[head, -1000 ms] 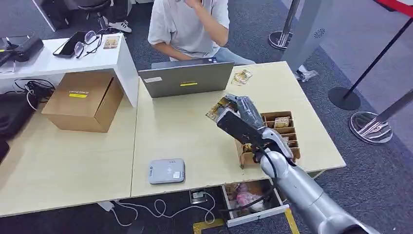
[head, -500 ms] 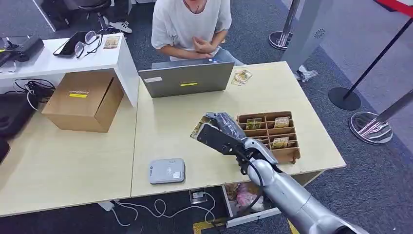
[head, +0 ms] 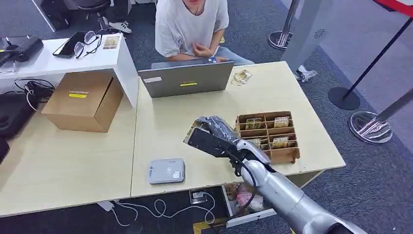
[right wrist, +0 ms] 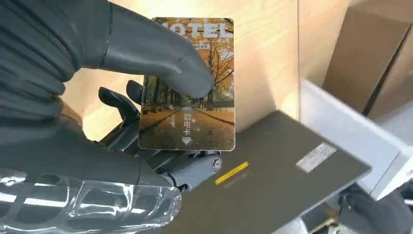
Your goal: Pass the card to the sensor for recognition and then transmit it.
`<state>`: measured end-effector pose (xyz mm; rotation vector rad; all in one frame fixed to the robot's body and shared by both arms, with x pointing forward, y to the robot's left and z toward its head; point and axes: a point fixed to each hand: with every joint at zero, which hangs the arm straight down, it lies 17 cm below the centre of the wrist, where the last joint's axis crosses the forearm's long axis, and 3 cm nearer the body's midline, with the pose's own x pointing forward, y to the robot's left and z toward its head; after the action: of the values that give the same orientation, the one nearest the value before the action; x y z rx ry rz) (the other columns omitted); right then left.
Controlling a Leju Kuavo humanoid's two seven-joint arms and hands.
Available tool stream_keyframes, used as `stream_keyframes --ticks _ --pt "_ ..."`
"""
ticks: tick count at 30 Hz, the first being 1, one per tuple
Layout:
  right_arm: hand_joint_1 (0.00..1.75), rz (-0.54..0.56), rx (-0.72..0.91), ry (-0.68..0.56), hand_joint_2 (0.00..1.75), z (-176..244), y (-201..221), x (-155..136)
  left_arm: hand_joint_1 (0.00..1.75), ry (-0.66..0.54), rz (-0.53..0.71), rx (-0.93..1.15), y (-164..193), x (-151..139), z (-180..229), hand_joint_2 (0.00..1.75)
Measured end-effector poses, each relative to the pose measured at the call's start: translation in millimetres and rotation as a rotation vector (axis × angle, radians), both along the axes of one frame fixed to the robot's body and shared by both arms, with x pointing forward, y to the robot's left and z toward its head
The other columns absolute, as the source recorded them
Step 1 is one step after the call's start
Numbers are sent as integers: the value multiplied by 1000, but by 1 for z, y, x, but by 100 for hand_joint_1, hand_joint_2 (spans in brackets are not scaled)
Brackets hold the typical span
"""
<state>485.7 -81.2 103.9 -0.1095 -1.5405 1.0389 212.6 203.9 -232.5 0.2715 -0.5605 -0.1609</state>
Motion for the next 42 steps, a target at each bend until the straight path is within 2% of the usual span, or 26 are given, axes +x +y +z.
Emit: stream_keyframes --ticks 11,20,28,36,42 --pt "175 121 -29 176 175 -51 75 -40 0 16 9 -4 9 -2 -3 0" --pt "175 142 -72 279 175 -90 95 -62 0 63 25 -19 16 -4 -7 0" --pt "175 73 -95 292 175 -105 88 -56 0 86 20 -25 17 -1 -8 0" --pt "175 -81 -178 315 175 -130 58 -43 0 104 9 -30 14 6 -6 0" --pt "175 -144 -235 353 175 -149 36 -44 0 101 -5 -28 13 8 -5 0"
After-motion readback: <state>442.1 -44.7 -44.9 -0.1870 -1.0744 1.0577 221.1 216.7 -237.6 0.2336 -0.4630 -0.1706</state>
